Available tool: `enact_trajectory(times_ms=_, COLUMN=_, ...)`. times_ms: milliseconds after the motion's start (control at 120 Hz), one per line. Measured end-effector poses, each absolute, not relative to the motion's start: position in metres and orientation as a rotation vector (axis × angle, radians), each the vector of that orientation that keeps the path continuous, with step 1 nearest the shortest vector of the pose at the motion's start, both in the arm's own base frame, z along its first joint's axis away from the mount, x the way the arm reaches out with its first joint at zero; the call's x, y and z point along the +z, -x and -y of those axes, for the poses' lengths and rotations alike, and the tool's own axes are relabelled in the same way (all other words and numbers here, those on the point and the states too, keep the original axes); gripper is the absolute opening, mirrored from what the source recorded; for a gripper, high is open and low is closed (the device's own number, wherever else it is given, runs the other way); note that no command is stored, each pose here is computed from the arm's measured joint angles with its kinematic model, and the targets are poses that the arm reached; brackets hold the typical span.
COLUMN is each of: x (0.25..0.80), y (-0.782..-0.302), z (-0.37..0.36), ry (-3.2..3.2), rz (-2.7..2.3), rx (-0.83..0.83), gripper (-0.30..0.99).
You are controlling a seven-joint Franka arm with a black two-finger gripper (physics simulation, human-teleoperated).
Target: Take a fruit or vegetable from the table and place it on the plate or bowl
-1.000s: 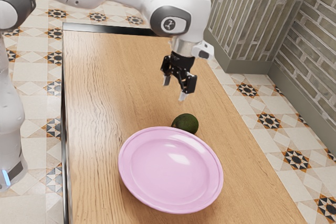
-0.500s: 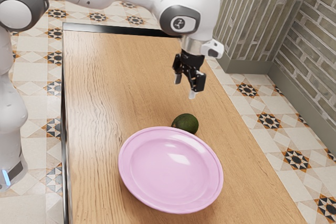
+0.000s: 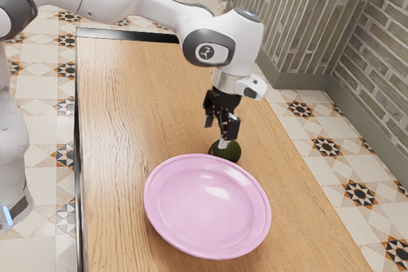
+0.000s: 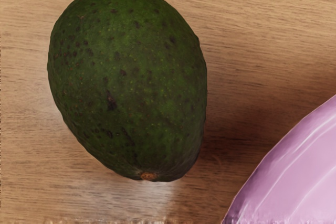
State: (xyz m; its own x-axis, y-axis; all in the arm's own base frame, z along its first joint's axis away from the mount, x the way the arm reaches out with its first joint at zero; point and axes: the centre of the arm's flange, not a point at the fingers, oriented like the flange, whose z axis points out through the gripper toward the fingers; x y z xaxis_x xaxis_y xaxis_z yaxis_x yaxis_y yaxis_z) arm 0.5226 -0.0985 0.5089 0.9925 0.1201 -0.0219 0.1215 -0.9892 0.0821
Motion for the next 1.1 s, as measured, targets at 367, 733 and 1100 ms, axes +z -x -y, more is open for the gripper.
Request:
enact_trajectory(times_ms=367, x=0.501, y=-0.519, z=0.055, ry=-3.034, rz=-0.301, rx=-0.026, gripper=0.69)
enact_trajectory(times_ms=733, x=0.495, y=-0.541, z=0.051, ry=-3.002, rz=-0.253, rx=-0.006, gripper=0.69)
enact_trajectory(times_ms=1100, x=0.479, y=-0.565, z=0.054, ry=-2.967, rz=-0.191, rx=-0.024, gripper=0.69)
